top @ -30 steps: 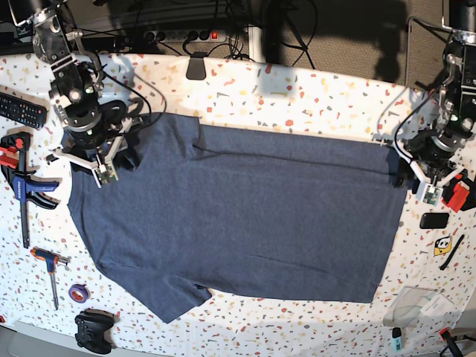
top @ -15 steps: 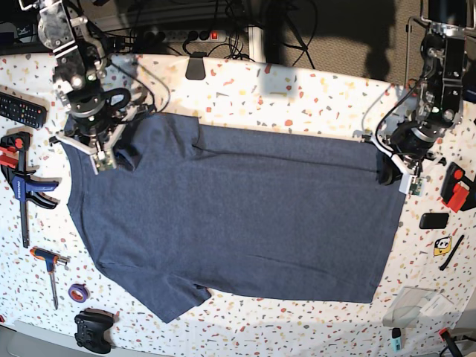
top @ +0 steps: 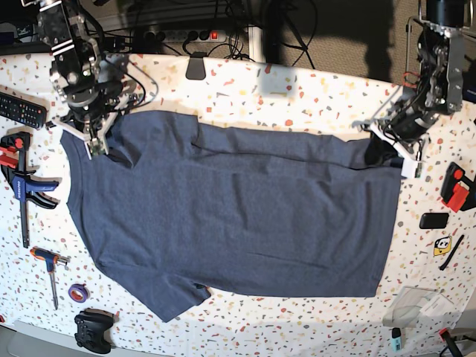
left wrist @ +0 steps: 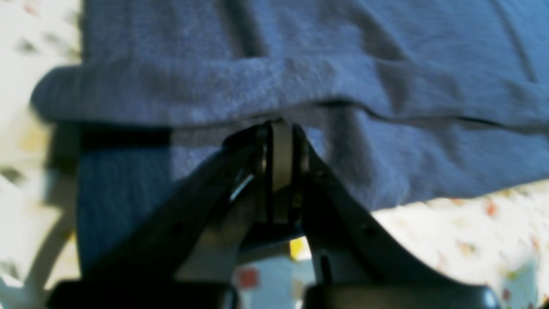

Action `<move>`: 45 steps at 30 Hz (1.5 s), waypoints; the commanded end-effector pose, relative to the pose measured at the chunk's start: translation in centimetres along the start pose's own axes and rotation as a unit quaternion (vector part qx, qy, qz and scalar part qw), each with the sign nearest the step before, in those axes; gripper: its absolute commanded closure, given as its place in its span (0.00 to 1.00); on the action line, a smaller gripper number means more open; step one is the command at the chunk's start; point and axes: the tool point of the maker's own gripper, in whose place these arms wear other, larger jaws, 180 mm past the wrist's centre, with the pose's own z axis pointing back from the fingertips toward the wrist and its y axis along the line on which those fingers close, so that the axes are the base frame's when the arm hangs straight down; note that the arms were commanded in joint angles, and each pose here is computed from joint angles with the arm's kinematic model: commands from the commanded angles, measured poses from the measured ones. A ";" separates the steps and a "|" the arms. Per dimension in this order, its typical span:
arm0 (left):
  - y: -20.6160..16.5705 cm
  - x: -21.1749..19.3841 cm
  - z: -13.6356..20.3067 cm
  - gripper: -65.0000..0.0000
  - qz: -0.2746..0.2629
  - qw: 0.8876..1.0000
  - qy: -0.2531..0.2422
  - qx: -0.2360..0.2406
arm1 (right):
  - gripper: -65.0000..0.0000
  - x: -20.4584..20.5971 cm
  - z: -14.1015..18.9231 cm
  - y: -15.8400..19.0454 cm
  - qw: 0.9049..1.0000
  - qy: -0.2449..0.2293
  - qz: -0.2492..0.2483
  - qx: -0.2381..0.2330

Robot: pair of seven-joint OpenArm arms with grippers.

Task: Fold the T-shirt properly
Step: 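Regrasp the shirt edges with both grippers and fold them inward, then move the left gripper along the shirt side toward the hem and grasp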

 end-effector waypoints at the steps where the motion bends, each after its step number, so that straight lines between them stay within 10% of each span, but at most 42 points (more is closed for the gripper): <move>1: 0.4 -2.6 0.6 1.00 -0.015 0.998 0.058 0.008 | 1.00 -0.2 0.5 0.0 1.000 0.003 0.009 0.004; 33: -0.9 -0.7 6.2 1.00 -0.098 0.994 0.042 0.006 | 1.00 -2.9 6.0 -1.8 0.999 0.014 0.020 -0.025; 45: -0.9 8.2 6.6 0.68 -0.165 0.985 -0.050 0.030 | 1.00 1.8 6.0 -7.4 0.994 -0.049 -0.036 -0.086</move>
